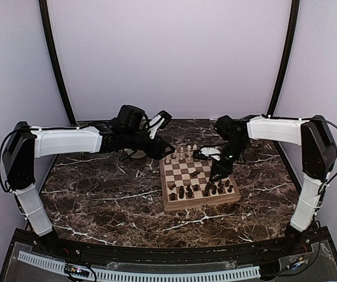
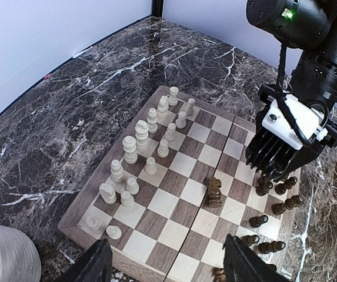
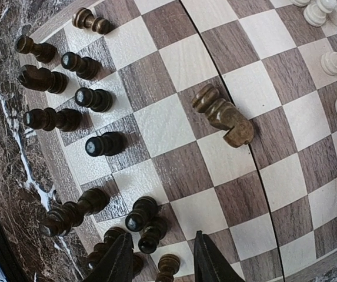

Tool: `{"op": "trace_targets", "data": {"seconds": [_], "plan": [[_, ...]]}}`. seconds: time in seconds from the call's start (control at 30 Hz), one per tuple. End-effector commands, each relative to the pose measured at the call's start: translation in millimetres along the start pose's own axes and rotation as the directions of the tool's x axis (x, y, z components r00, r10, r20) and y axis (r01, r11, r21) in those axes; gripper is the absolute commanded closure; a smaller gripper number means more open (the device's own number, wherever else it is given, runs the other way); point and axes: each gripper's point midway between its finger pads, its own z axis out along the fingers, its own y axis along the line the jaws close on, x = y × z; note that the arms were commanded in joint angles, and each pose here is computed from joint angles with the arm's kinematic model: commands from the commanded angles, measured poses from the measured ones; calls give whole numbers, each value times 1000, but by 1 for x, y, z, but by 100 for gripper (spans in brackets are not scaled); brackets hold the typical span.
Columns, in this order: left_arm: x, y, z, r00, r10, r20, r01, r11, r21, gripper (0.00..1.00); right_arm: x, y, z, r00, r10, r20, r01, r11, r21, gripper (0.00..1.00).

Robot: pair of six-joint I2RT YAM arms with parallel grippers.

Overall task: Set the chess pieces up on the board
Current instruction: Adjust the pawn at d7.

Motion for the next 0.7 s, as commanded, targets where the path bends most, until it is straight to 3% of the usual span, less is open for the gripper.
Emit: {"op": "trace_targets", "data": {"seconds": [0.0,0.67], "plan": [[-1,-5,-5,1000,19,4,-19,1000,19,33,-3,-3,3,999,-19,-30,20,1000,21,63],[2,-7,-7,1000,20,1,-20,999,26,33,-10,15,11,992,-109,-59,108,994,-17,67]]}}
